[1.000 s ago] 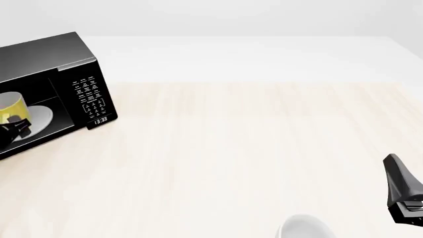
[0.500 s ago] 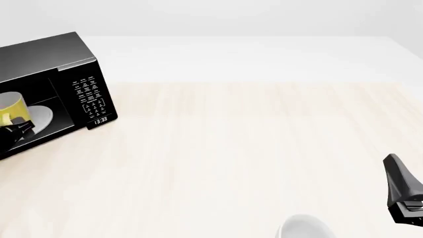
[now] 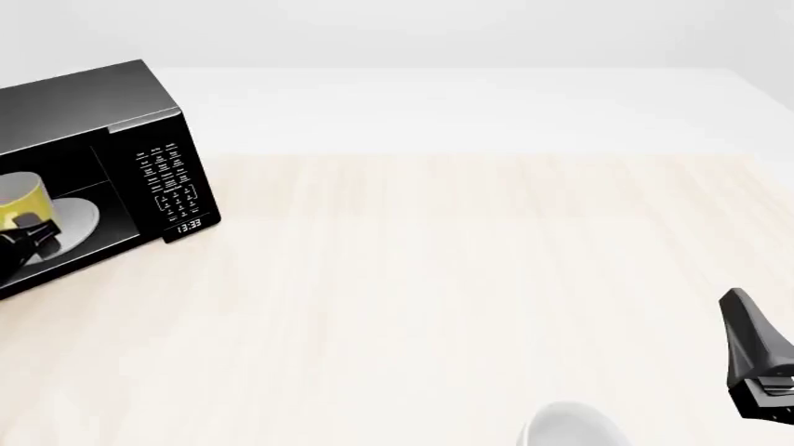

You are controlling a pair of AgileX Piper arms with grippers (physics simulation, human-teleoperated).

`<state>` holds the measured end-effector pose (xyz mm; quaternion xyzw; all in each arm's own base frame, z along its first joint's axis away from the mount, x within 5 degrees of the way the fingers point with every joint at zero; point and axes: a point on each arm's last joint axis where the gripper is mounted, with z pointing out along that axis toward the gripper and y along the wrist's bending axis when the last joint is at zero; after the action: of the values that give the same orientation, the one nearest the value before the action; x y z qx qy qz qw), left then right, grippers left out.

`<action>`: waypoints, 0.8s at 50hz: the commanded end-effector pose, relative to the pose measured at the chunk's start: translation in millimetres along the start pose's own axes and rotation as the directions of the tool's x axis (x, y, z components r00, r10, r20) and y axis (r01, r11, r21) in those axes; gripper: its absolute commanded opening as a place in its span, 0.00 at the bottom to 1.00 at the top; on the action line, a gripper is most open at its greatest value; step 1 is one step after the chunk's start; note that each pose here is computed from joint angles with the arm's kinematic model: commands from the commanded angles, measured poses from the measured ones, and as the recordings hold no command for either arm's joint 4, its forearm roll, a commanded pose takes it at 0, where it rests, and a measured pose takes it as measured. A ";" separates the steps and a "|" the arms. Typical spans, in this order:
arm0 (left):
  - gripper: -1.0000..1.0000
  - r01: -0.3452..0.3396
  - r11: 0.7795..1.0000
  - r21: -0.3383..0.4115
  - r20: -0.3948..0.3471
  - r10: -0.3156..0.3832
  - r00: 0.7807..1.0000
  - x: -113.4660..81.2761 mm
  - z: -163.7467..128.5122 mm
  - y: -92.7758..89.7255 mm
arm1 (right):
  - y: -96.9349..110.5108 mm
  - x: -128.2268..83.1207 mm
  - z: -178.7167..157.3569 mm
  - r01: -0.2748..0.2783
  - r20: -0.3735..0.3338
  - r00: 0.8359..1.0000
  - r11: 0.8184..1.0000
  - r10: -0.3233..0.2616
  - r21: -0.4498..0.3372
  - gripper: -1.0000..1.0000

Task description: Put the yellow and white mug in the microwave and close it.

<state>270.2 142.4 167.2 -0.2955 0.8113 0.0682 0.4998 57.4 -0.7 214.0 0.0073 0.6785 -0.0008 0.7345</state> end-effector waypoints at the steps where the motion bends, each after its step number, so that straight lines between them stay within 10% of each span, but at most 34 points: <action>1: 1.00 0.007 1.000 0.019 0.025 -0.007 1.000 -6.4 -27.0 -5.7 | 0.0 0.0 0.0 0.000 0.000 1.000 1.000 0.000 0.000 1.00; 40: 1.00 -0.039 0.999 0.022 0.126 0.036 0.991 -31.1 -131.3 -6.7 | 0.0 0.0 0.0 0.000 0.000 1.000 1.000 0.000 0.000 1.00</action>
<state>200.9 104.8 241.5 -0.2780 0.7888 0.0774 0.5427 57.4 -0.7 214.0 0.0073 0.6785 -0.0008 0.7346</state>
